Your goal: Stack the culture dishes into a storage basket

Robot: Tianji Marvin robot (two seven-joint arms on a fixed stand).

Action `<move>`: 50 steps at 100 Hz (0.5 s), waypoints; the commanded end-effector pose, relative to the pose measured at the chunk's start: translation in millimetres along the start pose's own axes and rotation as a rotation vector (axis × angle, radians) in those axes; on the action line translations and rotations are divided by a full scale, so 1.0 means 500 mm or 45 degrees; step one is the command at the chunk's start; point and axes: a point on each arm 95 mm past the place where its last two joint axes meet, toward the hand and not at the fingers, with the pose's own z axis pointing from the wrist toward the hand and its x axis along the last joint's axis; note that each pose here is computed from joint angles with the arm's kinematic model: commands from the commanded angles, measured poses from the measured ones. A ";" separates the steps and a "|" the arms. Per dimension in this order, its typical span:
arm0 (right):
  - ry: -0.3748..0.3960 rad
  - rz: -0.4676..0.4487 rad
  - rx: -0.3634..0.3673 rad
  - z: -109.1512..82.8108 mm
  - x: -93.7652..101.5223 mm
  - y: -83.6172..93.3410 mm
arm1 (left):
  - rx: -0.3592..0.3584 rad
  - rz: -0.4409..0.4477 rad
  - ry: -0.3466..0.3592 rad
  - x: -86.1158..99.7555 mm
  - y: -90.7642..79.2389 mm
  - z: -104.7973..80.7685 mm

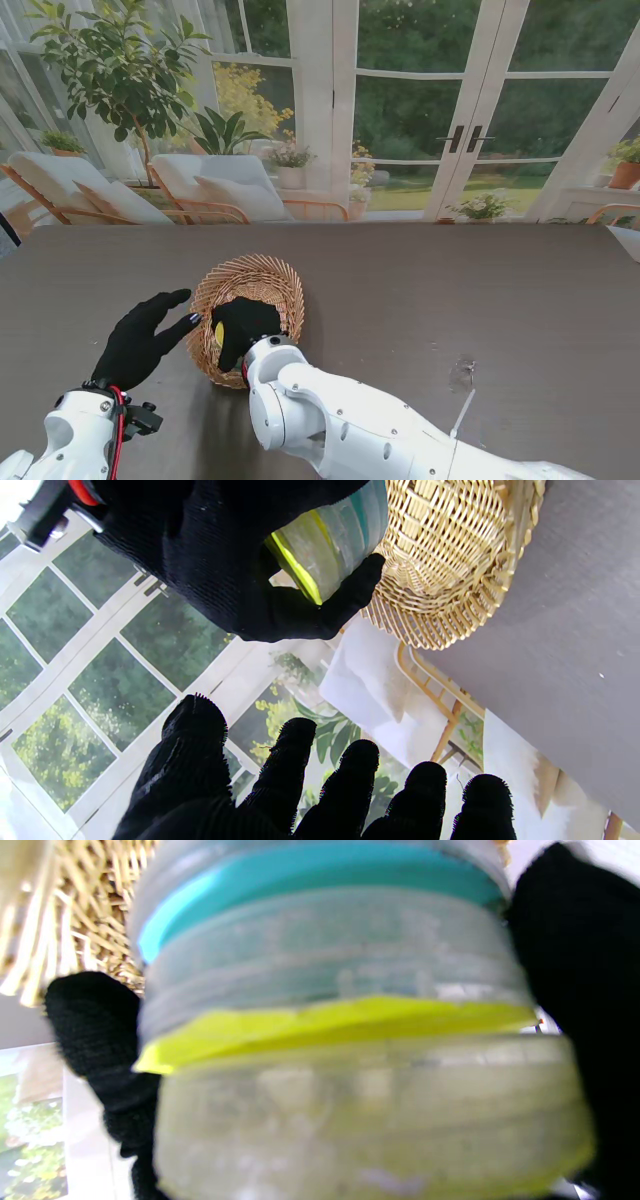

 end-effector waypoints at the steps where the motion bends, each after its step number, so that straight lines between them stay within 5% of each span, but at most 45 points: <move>1: 0.024 0.014 0.007 0.013 0.020 0.008 | 0.010 0.001 -0.004 0.004 -0.003 -0.003; 50: -0.002 -0.004 0.015 0.095 0.016 -0.008 | 0.043 0.010 -0.020 -0.004 -0.013 0.019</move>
